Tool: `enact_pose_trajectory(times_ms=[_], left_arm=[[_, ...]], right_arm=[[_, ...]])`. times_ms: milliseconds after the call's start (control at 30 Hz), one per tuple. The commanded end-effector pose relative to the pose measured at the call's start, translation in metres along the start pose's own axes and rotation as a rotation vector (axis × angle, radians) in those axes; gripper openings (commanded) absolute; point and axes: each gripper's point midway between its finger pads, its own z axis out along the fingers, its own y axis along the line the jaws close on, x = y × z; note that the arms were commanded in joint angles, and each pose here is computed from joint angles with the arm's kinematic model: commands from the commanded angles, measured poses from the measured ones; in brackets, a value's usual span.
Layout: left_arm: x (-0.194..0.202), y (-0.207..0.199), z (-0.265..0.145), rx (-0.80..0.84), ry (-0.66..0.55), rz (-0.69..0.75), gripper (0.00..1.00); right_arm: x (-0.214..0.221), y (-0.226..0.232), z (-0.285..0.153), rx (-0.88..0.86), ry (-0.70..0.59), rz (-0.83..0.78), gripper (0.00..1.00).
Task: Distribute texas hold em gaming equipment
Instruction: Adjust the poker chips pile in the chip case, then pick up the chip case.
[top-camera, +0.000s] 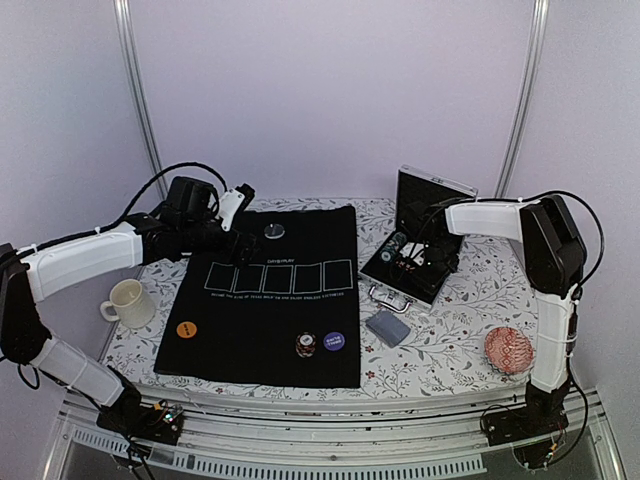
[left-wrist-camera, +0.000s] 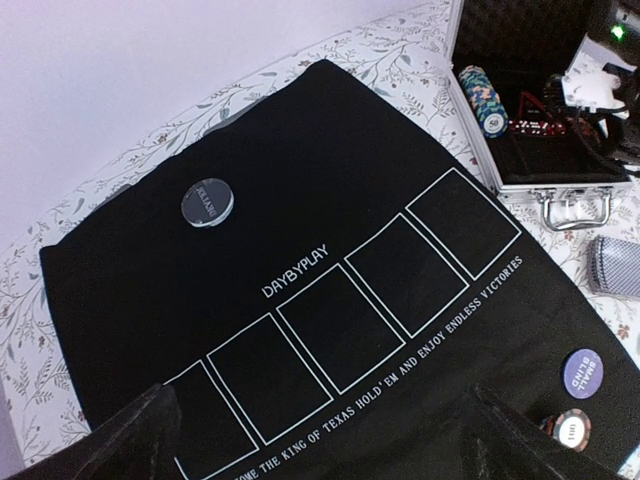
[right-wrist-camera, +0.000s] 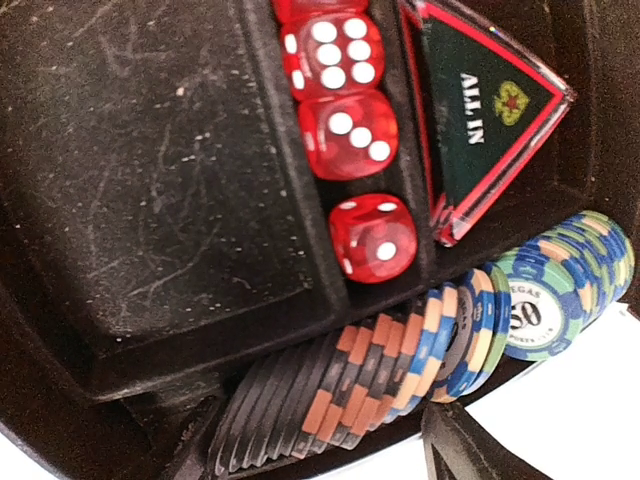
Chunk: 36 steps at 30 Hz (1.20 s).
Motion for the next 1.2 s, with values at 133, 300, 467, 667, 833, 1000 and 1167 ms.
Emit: enact_pose_trajectory(times_ms=[133, 300, 467, 667, 833, 1000, 1167], left_arm=[[0.004, 0.005, 0.002, 0.0, 0.011, -0.002, 0.98], [0.005, 0.004, 0.002, 0.004, 0.013, 0.0, 0.98], [0.005, 0.003, 0.002, 0.006, 0.015, 0.001, 0.98], [0.006, 0.004, 0.002, 0.004, 0.017, 0.004, 0.98], [0.006, 0.004, 0.002, 0.004, 0.018, 0.004, 0.98], [0.007, 0.004, 0.003, 0.006, 0.021, 0.005, 0.98], [0.007, 0.004, 0.003, 0.006, 0.022, 0.005, 0.98]], right_arm=[[-0.018, -0.011, -0.004, 0.055, -0.048, 0.001, 0.7], [-0.025, -0.014, -0.002, 0.057, -0.065, -0.008, 0.71], [-0.029, -0.01, 0.002, 0.02, -0.082, -0.023, 0.7], [-0.028, 0.001, 0.011, -0.054, -0.093, -0.038, 0.62], [-0.011, 0.004, 0.024, -0.049, -0.024, -0.031, 0.58], [-0.001, 0.0, 0.034, -0.023, 0.016, -0.015, 0.58], [-0.003, 0.001, 0.037, -0.03, 0.016, -0.01, 0.47]])
